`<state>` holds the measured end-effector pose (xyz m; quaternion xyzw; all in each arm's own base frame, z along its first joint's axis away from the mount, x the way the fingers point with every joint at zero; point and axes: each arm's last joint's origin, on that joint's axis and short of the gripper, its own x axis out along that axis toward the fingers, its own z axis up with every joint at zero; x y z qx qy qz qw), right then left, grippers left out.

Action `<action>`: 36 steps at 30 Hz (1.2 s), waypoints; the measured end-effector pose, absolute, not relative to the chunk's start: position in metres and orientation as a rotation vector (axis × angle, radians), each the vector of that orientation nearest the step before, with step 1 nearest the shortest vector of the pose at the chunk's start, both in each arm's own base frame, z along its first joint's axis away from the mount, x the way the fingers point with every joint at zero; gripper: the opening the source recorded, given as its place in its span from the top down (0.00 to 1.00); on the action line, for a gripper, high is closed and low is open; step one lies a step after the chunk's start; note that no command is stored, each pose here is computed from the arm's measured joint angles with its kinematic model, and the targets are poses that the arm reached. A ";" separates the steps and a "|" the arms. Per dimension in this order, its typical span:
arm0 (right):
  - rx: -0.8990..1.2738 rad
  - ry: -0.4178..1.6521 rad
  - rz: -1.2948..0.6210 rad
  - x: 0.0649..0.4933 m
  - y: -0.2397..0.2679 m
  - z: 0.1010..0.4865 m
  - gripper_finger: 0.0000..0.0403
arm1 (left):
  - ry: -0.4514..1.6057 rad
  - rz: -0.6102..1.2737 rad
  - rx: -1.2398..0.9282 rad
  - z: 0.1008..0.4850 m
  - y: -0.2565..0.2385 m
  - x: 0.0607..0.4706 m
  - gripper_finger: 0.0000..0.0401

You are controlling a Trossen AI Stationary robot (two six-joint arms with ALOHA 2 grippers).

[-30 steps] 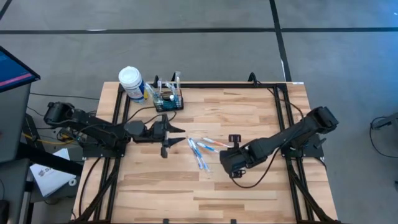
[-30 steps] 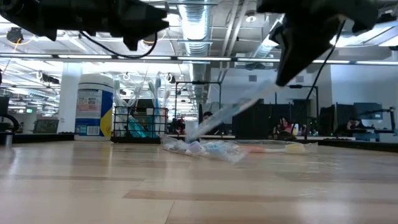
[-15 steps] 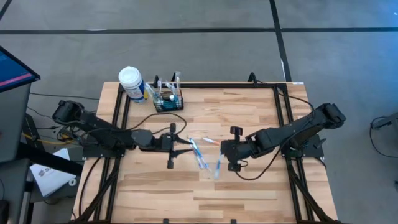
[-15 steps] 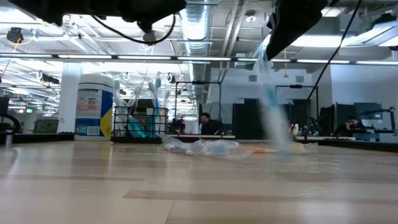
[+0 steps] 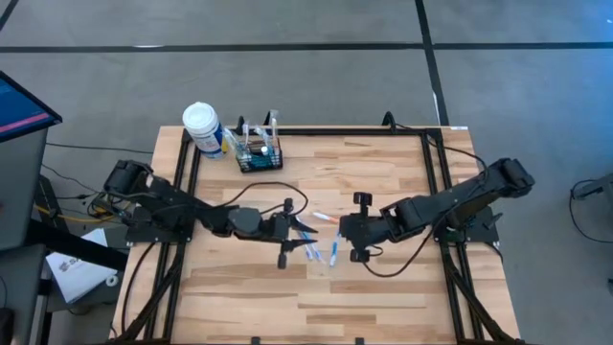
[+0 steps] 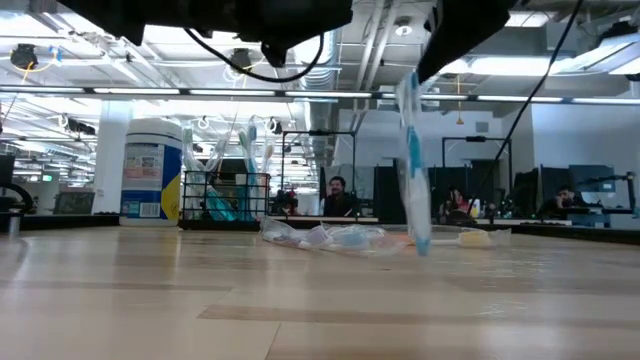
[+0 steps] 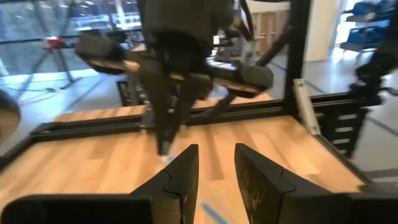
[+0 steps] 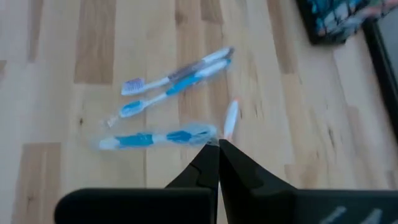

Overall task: Pick & Place toothbrushing station
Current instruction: Put the blue toothbrush into the black wire organizer

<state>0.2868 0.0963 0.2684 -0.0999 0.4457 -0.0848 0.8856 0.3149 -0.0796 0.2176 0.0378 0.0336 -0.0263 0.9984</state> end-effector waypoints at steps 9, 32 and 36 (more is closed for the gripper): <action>-0.277 0.777 -0.176 0.279 0.098 0.293 1.00 | 0.078 -0.103 -0.130 0.217 -0.058 0.321 0.76; -0.383 0.654 -0.176 0.277 0.097 0.311 1.00 | 0.113 -0.196 -0.357 0.207 -0.019 0.330 0.76; -0.383 0.655 -0.176 0.278 0.097 0.311 1.00 | 0.096 -0.230 -0.358 0.199 -0.020 0.335 0.75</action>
